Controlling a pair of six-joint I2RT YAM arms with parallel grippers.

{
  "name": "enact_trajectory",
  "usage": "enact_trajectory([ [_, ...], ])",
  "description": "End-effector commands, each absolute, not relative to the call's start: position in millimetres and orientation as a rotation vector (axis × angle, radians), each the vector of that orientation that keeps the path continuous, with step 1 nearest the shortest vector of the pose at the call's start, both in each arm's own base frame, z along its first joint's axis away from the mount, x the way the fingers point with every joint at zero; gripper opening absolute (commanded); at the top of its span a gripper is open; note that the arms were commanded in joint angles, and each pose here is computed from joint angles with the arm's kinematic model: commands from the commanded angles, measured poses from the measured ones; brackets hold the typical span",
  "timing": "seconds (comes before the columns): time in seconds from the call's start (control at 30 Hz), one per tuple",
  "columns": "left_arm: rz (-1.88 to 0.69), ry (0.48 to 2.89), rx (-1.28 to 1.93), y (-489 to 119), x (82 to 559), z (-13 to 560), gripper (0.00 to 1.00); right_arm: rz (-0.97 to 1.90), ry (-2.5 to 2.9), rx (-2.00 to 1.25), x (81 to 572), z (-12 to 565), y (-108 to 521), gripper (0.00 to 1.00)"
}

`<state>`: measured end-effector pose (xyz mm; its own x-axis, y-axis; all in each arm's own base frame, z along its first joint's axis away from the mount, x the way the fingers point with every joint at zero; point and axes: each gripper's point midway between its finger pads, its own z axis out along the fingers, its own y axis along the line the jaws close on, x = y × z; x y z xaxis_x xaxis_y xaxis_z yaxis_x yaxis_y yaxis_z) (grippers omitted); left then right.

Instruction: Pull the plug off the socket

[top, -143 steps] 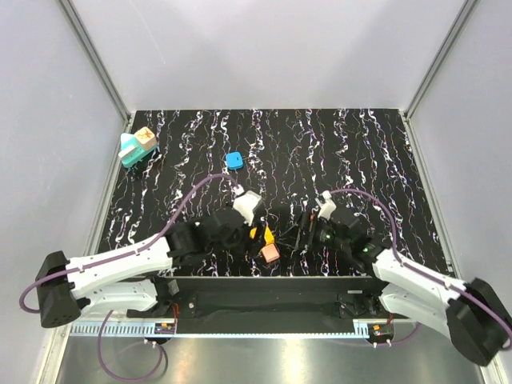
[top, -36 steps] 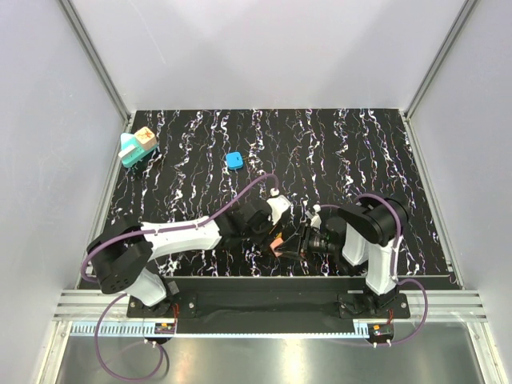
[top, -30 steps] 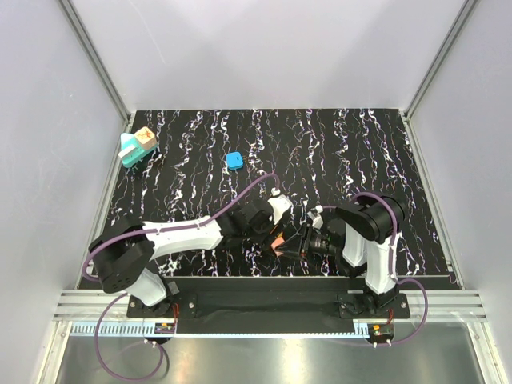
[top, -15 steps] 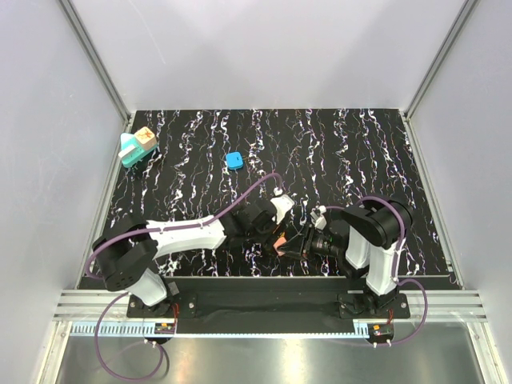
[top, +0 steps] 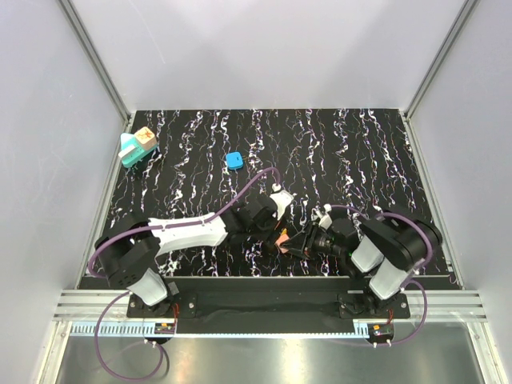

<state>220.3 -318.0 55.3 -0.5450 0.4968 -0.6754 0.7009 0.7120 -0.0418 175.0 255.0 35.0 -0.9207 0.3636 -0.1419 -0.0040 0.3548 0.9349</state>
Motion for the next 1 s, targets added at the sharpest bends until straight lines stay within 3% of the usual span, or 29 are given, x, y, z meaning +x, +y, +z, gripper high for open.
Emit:
enact_trajectory([
  [0.0,-0.077,2.415,0.836,-254,234,9,0.0,1.581,2.484,0.295,131,20,245,0.0],
  [0.3,-0.088,2.418,0.835,-254,235,9,0.0,1.471,2.477,0.283,125,30,230,0.0],
  [0.97,-0.057,2.464,0.741,-242,246,5,0.0,1.54,2.421,0.184,101,56,221,0.0],
])
